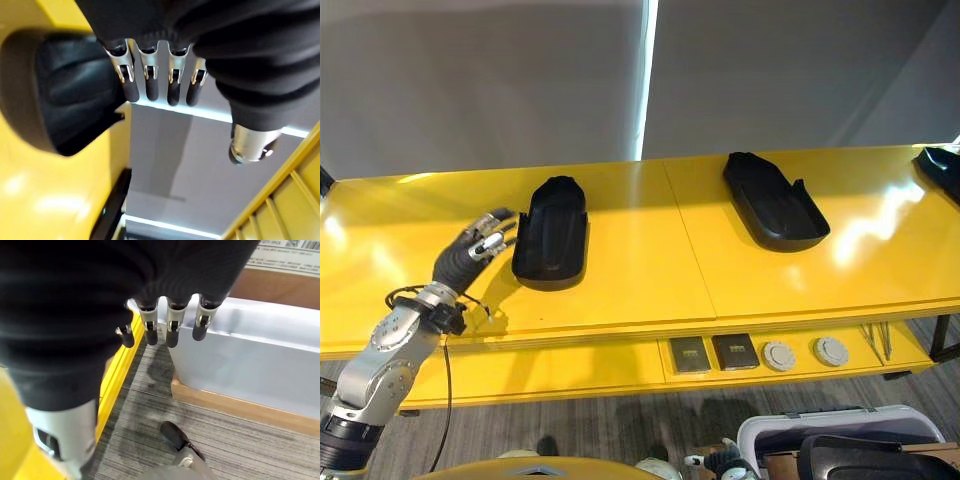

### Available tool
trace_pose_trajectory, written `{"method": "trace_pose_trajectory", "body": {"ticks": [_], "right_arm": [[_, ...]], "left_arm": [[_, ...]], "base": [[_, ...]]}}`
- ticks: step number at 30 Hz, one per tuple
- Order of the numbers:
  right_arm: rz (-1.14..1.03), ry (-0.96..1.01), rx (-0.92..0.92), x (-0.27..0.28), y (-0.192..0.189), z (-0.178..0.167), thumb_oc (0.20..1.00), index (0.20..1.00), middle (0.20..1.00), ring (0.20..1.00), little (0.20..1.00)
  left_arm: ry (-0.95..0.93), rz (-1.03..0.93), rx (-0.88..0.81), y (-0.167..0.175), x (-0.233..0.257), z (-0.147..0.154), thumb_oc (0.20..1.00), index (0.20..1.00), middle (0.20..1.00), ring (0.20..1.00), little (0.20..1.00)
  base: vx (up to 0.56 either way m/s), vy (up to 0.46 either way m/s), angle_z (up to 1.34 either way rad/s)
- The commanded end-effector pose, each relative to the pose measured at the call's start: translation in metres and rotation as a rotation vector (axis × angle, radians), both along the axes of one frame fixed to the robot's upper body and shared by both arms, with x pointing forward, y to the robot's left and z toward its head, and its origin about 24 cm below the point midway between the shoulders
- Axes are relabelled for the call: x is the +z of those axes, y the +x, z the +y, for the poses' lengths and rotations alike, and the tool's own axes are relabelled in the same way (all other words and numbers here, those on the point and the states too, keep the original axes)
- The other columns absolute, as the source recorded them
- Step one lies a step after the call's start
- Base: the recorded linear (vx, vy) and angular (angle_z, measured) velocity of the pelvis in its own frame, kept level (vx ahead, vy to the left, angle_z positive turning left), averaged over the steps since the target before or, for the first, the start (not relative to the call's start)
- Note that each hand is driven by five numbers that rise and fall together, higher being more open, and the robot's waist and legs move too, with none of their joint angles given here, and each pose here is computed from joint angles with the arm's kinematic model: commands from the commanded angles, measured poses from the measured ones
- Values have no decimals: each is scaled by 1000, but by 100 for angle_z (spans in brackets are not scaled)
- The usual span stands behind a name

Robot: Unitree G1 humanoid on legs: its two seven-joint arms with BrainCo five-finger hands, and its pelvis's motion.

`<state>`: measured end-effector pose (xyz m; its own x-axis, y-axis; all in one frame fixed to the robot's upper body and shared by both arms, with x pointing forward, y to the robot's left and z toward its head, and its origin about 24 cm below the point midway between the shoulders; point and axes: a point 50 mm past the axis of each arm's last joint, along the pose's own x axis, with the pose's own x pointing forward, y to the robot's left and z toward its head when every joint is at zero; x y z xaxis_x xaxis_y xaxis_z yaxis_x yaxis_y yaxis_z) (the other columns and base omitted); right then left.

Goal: Move parts from the plastic box to the shelf.

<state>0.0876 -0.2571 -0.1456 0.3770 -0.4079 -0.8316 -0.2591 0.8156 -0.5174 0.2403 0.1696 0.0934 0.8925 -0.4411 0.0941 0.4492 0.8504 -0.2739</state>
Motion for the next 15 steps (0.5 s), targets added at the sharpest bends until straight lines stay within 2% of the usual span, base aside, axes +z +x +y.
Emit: {"method": "trace_pose_trajectory", "body": {"ticks": [1, 15], "right_arm": [[5, -43, 33, 3, 2, -12, 1000, 1000, 1000, 1000, 1000], [10, -49, 3, 4, -7, -20, 1000, 1000, 1000, 1000, 1000]], "left_arm": [[-115, -116, -158, -3, 20, -13, 200, 200, 200, 200, 200], [-78, 52, -176, -21, -18, -5, 200, 200, 200, 200, 200]], "base": [[0, 0, 0], [-1, 2, 0]]}}
